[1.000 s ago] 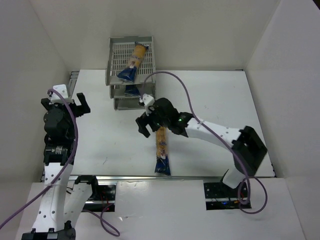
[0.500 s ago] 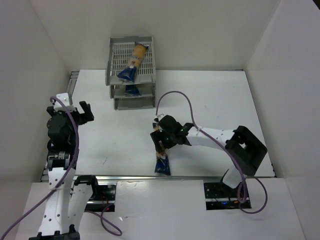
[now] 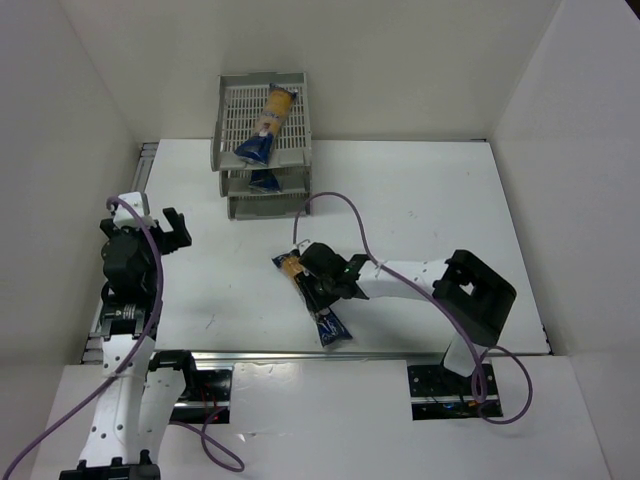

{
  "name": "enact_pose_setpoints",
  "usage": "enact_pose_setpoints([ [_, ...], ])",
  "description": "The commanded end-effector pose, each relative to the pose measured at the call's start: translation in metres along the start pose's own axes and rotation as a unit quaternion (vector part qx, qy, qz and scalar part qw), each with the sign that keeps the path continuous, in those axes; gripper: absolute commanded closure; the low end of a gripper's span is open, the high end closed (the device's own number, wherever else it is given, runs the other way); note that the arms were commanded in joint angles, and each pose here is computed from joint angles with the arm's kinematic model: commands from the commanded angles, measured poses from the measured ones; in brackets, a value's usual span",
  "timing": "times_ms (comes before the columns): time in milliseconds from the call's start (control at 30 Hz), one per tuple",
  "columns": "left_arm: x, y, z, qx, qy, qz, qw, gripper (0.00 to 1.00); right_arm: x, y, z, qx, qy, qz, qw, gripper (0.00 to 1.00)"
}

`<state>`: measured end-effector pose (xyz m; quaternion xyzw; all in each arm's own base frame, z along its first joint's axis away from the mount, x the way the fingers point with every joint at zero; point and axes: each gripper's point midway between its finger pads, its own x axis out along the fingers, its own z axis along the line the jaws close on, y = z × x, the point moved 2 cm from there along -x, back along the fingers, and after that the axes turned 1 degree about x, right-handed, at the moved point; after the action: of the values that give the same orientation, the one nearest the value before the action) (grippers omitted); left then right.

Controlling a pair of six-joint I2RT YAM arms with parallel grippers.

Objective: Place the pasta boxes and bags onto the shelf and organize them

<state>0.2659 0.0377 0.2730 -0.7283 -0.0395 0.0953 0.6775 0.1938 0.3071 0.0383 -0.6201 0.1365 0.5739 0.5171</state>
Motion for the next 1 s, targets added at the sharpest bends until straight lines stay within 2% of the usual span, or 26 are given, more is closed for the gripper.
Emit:
enact_pose_setpoints([
  [0, 0.001, -0.016, 0.006, -0.010, -0.016, -0.040, 0.999, 0.00, 0.013, 0.010, -0.017, -0.061, 0.044, 0.016, 0.997, 1.00],
  [167, 0.002, -0.014, 0.007, -0.015, -0.016, -0.040, 0.999, 0.00, 0.014, -0.035, 0.017, -0.085, -0.029, -0.043, 0.995, 1.00],
  [233, -0.001, -0.021, 0.009, -0.016, -0.020, -0.049, 0.998, 0.00, 0.004, -0.070, 0.042, -0.084, -0.088, -0.078, 0.989, 1.00],
  [267, -0.001, -0.019, 0.009, -0.016, -0.020, -0.045, 0.999, 0.00, 0.002, -0.085, 0.045, -0.076, -0.098, -0.095, 0.988, 1.00],
  [300, -0.001, -0.019, 0.009, -0.016, -0.020, -0.045, 0.999, 0.00, -0.009, -0.116, 0.058, -0.072, -0.113, -0.141, 0.981, 1.00],
  [400, -0.003, -0.025, 0.010, -0.016, -0.024, -0.054, 0.998, 0.00, -0.015, -0.161, 0.066, -0.038, -0.128, -0.192, 0.972, 1.00],
  [567, -0.006, -0.032, 0.015, -0.017, -0.032, -0.065, 0.997, 0.00, -0.002, -0.188, 0.053, 0.016, -0.081, -0.224, 0.971, 1.00],
  [733, -0.009, -0.037, 0.020, -0.018, -0.042, -0.069, 0.997, 0.00, -0.008, -0.212, 0.033, 0.052, -0.018, -0.264, 0.963, 1.00],
  [900, -0.009, -0.037, 0.022, -0.018, -0.047, -0.070, 0.996, 0.00, -0.017, -0.226, 0.030, 0.037, -0.007, -0.300, 0.953, 1.00],
  [967, -0.009, -0.037, 0.022, -0.018, -0.047, -0.070, 0.996, 0.00, -0.033, -0.235, 0.028, 0.038, 0.000, -0.322, 0.946, 1.00],
])
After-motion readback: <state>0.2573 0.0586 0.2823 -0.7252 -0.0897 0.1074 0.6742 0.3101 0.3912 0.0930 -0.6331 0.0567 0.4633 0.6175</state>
